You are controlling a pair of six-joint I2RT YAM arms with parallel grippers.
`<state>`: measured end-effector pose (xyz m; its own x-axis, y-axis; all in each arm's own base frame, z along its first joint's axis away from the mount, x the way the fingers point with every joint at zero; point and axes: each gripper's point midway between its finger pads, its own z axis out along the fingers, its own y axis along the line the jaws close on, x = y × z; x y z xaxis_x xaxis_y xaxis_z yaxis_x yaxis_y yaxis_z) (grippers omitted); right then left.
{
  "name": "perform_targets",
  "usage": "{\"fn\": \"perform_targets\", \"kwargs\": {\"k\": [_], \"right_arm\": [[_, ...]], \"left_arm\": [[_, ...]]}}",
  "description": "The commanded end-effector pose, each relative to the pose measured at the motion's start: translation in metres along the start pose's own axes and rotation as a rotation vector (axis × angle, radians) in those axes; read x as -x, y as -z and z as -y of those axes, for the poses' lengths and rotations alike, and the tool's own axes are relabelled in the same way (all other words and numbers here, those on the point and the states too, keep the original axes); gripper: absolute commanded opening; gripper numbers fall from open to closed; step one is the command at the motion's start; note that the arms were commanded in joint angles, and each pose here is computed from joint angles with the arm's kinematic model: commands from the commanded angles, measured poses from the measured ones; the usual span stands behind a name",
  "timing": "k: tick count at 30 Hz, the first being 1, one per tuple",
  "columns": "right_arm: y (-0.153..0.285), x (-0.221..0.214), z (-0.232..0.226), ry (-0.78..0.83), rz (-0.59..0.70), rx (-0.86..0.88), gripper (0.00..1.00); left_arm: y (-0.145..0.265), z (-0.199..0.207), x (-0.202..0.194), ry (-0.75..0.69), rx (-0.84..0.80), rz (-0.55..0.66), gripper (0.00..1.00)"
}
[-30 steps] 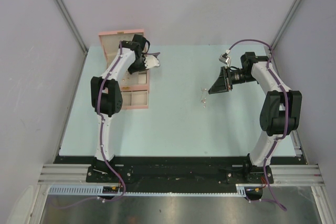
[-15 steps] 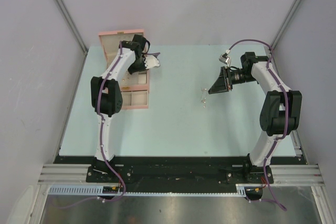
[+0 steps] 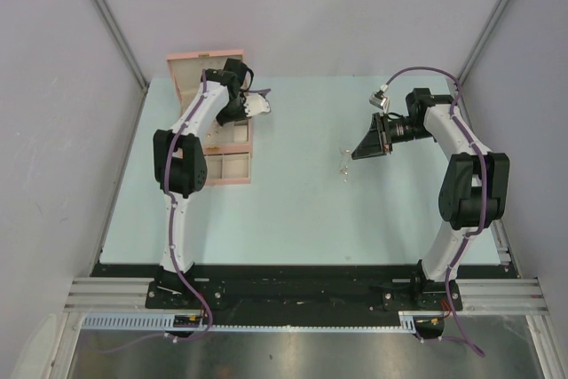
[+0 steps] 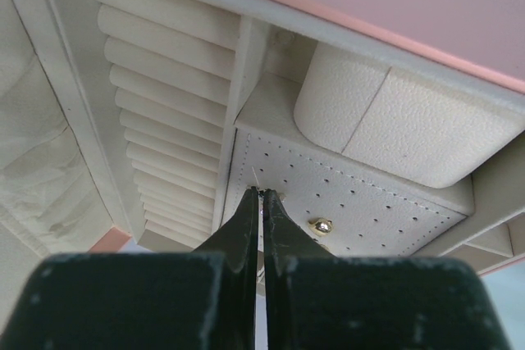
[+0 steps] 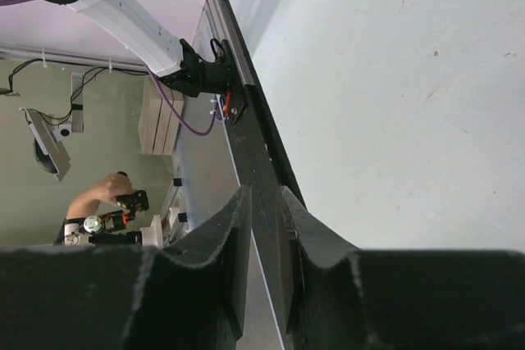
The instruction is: Organize the mixed jewelry
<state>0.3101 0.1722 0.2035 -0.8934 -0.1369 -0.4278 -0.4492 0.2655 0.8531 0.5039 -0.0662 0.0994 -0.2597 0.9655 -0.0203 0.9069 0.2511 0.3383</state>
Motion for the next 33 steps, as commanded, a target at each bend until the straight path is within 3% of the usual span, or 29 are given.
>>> {"fn": "perform_targets", "kwargs": {"k": [1, 33], "right_arm": [[-0.001, 0.001, 0.001, 0.029, -0.001, 0.005, 0.24], [-0.002, 0.0, 0.002, 0.023, -0.003, 0.002, 0.23]], "left_arm": [[0.017, -0.004, 0.006, -0.013, 0.025, 0.04, 0.0], [0.021, -0.006, 0.002, -0.022, 0.038, 0.031, 0.01]]}}
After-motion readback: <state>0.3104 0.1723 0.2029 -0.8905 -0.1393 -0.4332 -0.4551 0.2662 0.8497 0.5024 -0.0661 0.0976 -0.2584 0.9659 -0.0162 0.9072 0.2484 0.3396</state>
